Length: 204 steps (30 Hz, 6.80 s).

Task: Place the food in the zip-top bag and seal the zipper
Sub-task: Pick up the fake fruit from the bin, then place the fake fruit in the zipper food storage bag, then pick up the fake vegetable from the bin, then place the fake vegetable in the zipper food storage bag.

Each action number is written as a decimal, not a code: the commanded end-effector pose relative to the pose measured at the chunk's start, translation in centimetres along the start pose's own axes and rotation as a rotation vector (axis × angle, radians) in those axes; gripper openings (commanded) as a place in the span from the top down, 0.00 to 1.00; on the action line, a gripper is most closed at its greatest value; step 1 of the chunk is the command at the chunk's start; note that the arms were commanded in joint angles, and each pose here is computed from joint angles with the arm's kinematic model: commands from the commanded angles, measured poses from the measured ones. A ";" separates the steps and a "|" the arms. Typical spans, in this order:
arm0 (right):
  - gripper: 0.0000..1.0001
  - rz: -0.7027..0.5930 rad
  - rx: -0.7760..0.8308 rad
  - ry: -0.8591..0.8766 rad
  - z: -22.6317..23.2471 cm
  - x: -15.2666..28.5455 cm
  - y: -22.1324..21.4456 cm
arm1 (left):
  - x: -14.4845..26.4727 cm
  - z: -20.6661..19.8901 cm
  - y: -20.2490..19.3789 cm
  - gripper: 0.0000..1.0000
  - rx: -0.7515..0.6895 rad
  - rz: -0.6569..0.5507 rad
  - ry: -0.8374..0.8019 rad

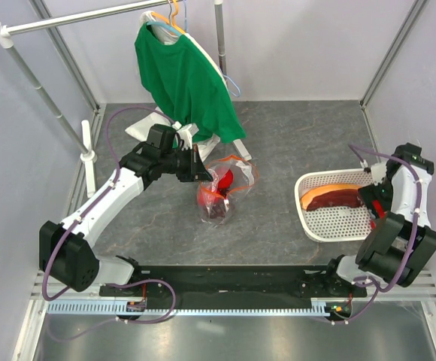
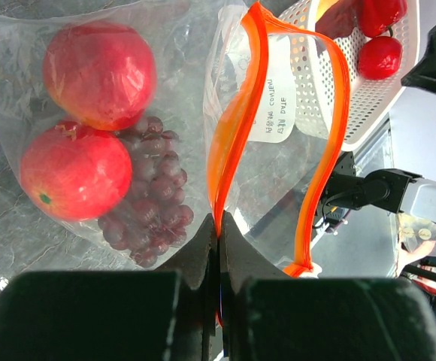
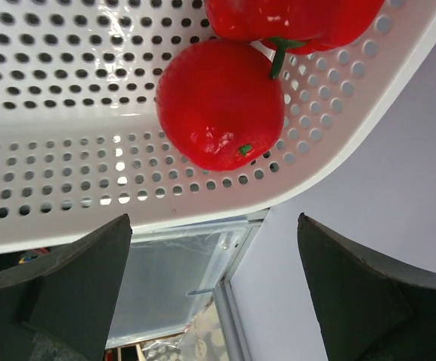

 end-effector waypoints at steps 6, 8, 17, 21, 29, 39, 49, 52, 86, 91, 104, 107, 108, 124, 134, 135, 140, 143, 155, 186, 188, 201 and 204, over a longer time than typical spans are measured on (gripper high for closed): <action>0.02 0.015 -0.019 -0.076 -2.2 -2.3 -0.4 | 0.8 -0.6 0.6 0.98 -0.043 -0.043 -0.031; 0.02 0.022 -0.032 -0.048 -2.3 -2.9 0.0 | 0.7 -0.6 0.6 0.98 -0.043 -0.037 -0.033; 0.02 -0.018 -0.072 0.039 -1.5 -3.5 0.8 | 0.4 -0.4 0.6 0.98 -0.036 -0.031 -0.032; 0.02 -0.001 -0.094 0.055 -1.1 -5.0 0.9 | 0.5 -0.6 0.7 0.98 -0.038 -0.032 -0.036; 0.02 0.016 -0.104 0.050 -0.8 -7.6 1.2 | 0.8 -0.6 0.4 0.98 -0.046 -0.034 -0.037; 0.06 0.019 -0.122 0.120 0.5 -8.4 1.1 | 0.5 -0.5 0.5 0.98 -0.043 -0.028 -0.037; 0.21 -0.164 -0.074 0.388 2.7 1.5 3.8 | 0.4 -0.3 0.5 0.98 -0.045 -0.024 -0.032; 0.21 -0.268 -0.041 0.487 4.9 5.6 5.5 | 0.3 -0.3 0.4 0.98 -0.043 -0.020 -0.031; 0.02 -0.724 0.666 0.880 34.9 22.2 12.1 | 0.6 0.1 0.4 0.98 -0.038 -0.013 -0.035; 0.02 -0.781 0.462 0.831 27.7 22.2 14.7 | 0.9 0.1 0.4 0.98 -0.042 -0.019 -0.032; 0.02 -0.351 0.003 0.220 4.5 8.7 9.4 | 1.2 0.1 0.1 0.98 -0.042 -0.017 -0.041; 0.02 -0.291 -0.106 0.126 0.6 6.3 7.6 | 1.2 0.1 0.1 0.98 -0.044 -0.018 -0.044; 0.02 -0.256 -0.136 0.079 -0.5 5.4 6.6 | 1.3 0.0 0.2 0.98 -0.046 -0.020 -0.046; 0.02 -0.158 -0.460 -0.041 -1.6 -2.4 6.0 | 1.5 -0.1 0.5 0.98 -0.058 -0.029 -0.039; 0.02 -0.144 -0.472 0.041 -1.2 -4.9 6.4 | 1.3 0.1 0.5 0.98 -0.049 -0.023 -0.040; 0.02 -0.146 -0.477 0.042 -1.2 -5.0 6.5 | 1.3 0.0 0.5 0.98 -0.051 -0.024 -0.042; 0.02 -0.159 -0.502 0.041 -1.1 -5.8 6.9 | 1.3 0.0 0.6 0.98 -0.051 -0.023 -0.043; 0.02 -0.151 -0.506 0.047 -1.0 -6.4 7.0 | 1.4 0.0 0.6 0.98 -0.053 -0.025 -0.045; 0.04 -0.133 -0.523 0.139 0.5 -7.8 7.1 | 1.2 0.0 0.8 0.98 -0.052 -0.021 -0.051; 0.42 -0.589 -0.180 0.756 10.3 13.0 11.7 | 0.9 0.1 0.6 0.98 -0.044 -0.002 -0.056; 0.42 -0.661 -0.132 0.867 12.9 15.4 12.7 | 1.0 0.1 0.5 0.98 -0.040 0.002 -0.058; 0.41 -0.872 0.207 1.157 27.4 25.3 13.6 | 1.1 0.1 0.5 0.98 -0.030 0.014 -0.052; 0.41 -0.853 0.253 1.173 30.3 25.0 12.8 | 1.3 0.0 0.5 0.98 -0.036 0.008 -0.052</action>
Point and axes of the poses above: each gripper's point midway between its finger pads, its own x axis back along the fingers, its own z axis along the line the jaws close on, y = z × x, the point moved 7 cm from there along x, back along the fingers, and after that the axes turned 8 degrees about -x, right-handed, at the moved point
